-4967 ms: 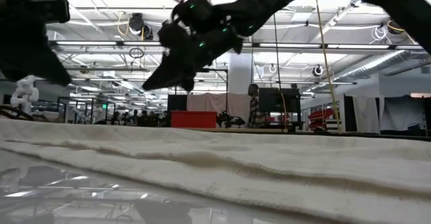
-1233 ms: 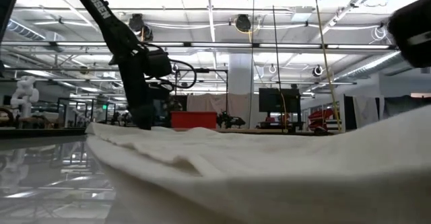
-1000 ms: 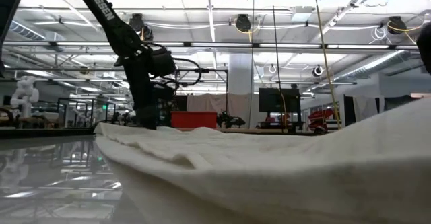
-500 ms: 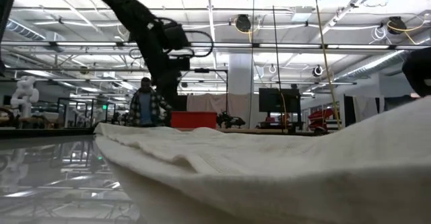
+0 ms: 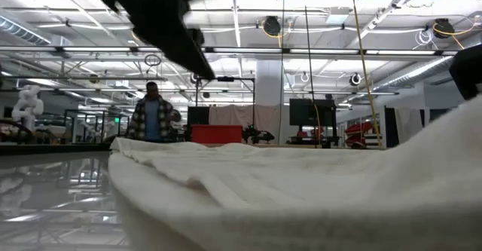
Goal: Roll towel
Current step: Roll the white-brown patterned towel
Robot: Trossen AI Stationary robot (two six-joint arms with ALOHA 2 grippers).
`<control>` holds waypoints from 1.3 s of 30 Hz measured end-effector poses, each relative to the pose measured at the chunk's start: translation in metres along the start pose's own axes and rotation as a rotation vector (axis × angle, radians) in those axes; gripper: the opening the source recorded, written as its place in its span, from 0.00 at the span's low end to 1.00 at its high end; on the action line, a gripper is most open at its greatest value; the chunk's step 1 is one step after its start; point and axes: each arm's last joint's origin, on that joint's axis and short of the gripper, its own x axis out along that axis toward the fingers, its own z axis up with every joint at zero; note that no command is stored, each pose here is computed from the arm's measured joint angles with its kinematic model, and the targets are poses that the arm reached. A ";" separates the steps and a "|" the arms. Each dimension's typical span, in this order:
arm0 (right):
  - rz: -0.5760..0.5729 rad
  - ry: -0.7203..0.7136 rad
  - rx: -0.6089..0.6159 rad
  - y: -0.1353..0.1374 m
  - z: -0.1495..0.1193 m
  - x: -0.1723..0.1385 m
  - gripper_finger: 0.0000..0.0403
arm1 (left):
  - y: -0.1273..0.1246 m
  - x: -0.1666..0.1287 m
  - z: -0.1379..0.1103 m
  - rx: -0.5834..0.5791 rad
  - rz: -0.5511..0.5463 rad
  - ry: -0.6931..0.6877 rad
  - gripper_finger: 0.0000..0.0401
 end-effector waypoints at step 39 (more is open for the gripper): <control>0.035 -0.126 0.418 -0.087 0.050 -0.034 0.01 | -0.257 0.089 0.010 -0.216 0.234 -0.743 0.78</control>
